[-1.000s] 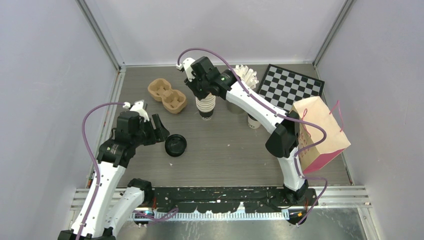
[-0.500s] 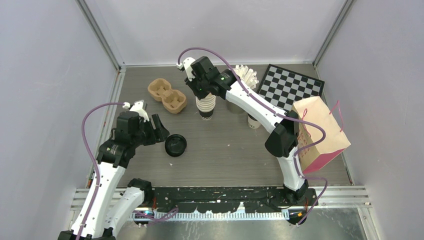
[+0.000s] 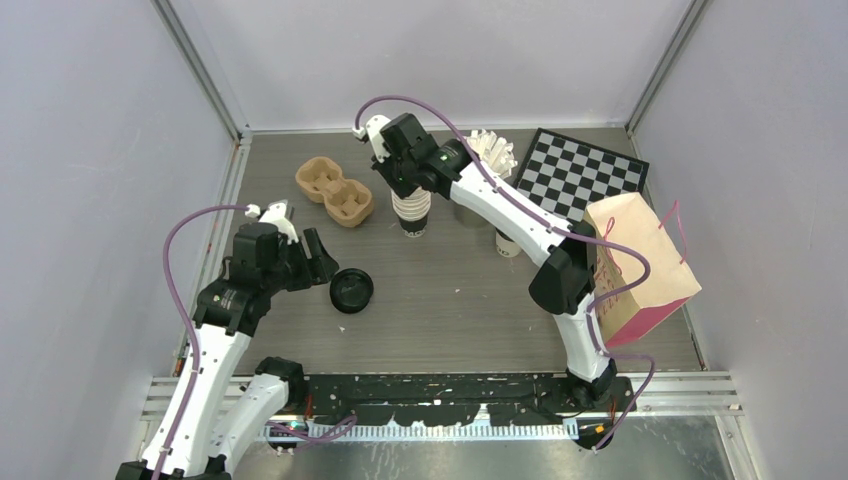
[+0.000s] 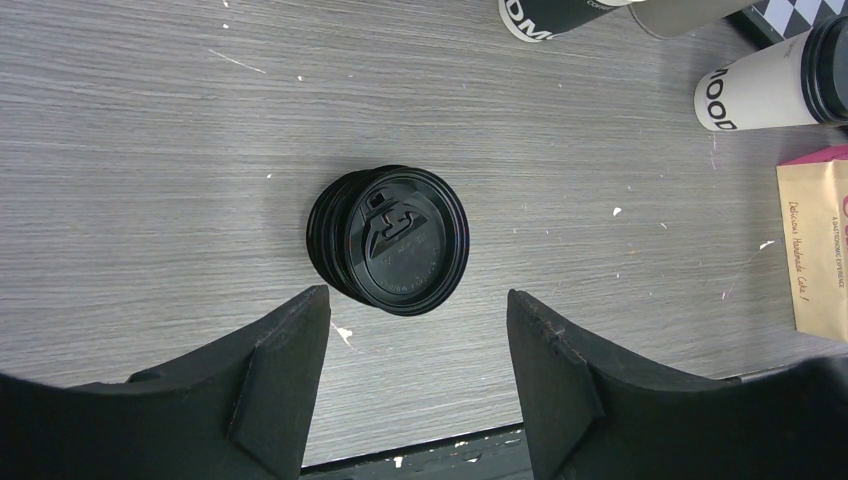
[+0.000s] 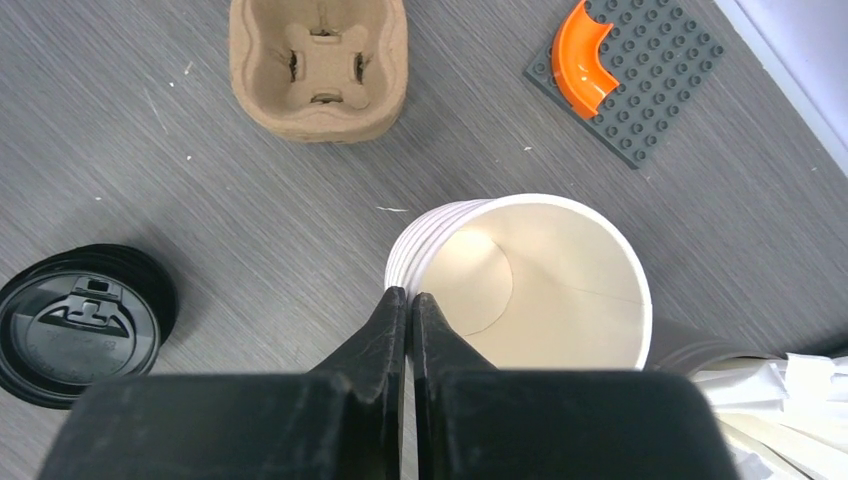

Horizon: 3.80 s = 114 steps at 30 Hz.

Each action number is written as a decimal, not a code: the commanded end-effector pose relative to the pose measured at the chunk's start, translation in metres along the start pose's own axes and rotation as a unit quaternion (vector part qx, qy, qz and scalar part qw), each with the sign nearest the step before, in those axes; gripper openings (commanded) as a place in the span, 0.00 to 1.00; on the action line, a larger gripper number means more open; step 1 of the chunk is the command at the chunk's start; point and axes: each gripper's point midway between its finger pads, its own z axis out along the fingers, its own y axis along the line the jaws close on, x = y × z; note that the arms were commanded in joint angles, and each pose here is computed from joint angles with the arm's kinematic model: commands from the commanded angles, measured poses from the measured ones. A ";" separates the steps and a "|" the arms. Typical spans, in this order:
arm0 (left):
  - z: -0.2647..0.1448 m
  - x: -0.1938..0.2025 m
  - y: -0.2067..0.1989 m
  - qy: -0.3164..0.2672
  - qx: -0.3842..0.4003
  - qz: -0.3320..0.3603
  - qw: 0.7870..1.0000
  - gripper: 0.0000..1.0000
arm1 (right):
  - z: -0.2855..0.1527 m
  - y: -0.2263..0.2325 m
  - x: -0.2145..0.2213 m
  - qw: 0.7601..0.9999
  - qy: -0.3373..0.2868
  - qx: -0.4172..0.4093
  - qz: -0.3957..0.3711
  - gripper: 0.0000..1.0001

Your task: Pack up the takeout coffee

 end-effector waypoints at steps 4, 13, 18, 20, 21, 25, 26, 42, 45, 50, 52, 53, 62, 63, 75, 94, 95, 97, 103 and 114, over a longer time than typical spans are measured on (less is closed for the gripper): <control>-0.001 -0.007 0.002 -0.016 -0.004 0.011 1.000 0.67 | -0.030 -0.002 -0.031 0.998 -0.041 0.043 -0.037 0.00; -0.002 -0.008 0.003 -0.021 -0.006 0.010 1.000 0.66 | -0.042 -0.003 -0.039 0.995 -0.056 0.069 -0.054 0.00; -0.001 -0.008 0.003 -0.018 -0.007 0.010 1.000 0.66 | -0.055 -0.005 -0.049 0.993 -0.076 0.073 -0.052 0.00; -0.002 -0.008 0.003 -0.020 -0.007 0.010 1.000 0.66 | -0.060 -0.004 -0.051 0.993 -0.080 0.072 -0.055 0.00; -0.002 -0.008 0.003 -0.021 -0.007 0.010 1.000 0.66 | -0.062 -0.004 -0.052 0.992 -0.082 0.072 -0.056 0.00; -0.001 -0.008 0.003 -0.020 -0.007 0.010 1.000 0.66 | -0.069 -0.005 -0.055 0.992 -0.087 0.075 -0.059 0.00; -0.001 -0.008 0.003 -0.019 -0.007 0.010 1.000 0.66 | -0.070 -0.005 -0.055 0.991 -0.089 0.075 -0.059 0.00; 0.000 -0.008 0.006 -0.017 -0.017 0.006 1.000 0.66 | -0.143 -0.006 -0.088 0.982 -0.142 0.091 -0.079 0.00; 0.001 -0.007 0.007 -0.016 -0.020 0.004 1.000 0.66 | -0.157 -0.001 -0.085 0.982 -0.146 0.090 -0.081 0.00; 0.004 -0.005 0.010 -0.009 -0.028 0.000 1.000 0.66 | -0.180 0.013 -0.074 0.982 -0.149 0.090 -0.080 0.00; 0.006 -0.004 0.010 -0.004 -0.030 -0.002 1.000 0.66 | -0.187 0.019 -0.064 0.983 -0.145 0.086 -0.074 0.00; 0.008 -0.003 0.010 0.000 -0.030 -0.004 1.000 0.66 | -0.190 0.022 -0.057 0.984 -0.143 0.084 -0.067 0.00; 0.034 0.020 0.015 0.078 -0.053 -0.044 0.995 0.61 | -0.188 0.043 0.028 0.992 -0.109 0.057 0.011 0.00; 0.040 0.025 0.015 0.095 -0.055 -0.051 0.993 0.60 | -0.183 0.045 0.041 0.993 -0.101 0.055 0.013 0.00; 0.078 0.057 0.026 0.144 -0.075 -0.098 0.982 0.43 | -0.141 0.083 0.155 0.999 -0.023 0.030 0.033 0.01; 0.077 0.057 0.022 0.137 -0.059 -0.100 0.984 0.12 | -0.109 0.104 0.188 0.999 -0.027 0.032 0.031 0.05; 0.076 0.057 0.021 0.136 -0.058 -0.100 0.984 0.10 | -0.106 0.107 0.188 0.999 -0.027 0.029 0.030 0.06; 0.075 0.055 0.020 0.134 -0.055 -0.100 0.984 0.07 | -0.102 0.112 0.187 0.999 -0.030 0.026 0.028 0.08; 0.070 0.051 0.016 0.132 -0.050 -0.099 0.985 0.00 | -0.091 0.121 0.185 0.999 -0.023 0.025 0.018 0.18; 0.053 0.039 -0.005 0.115 -0.001 -0.105 0.988 0.00 | -0.126 0.122 0.150 0.996 -0.070 -0.009 0.047 0.67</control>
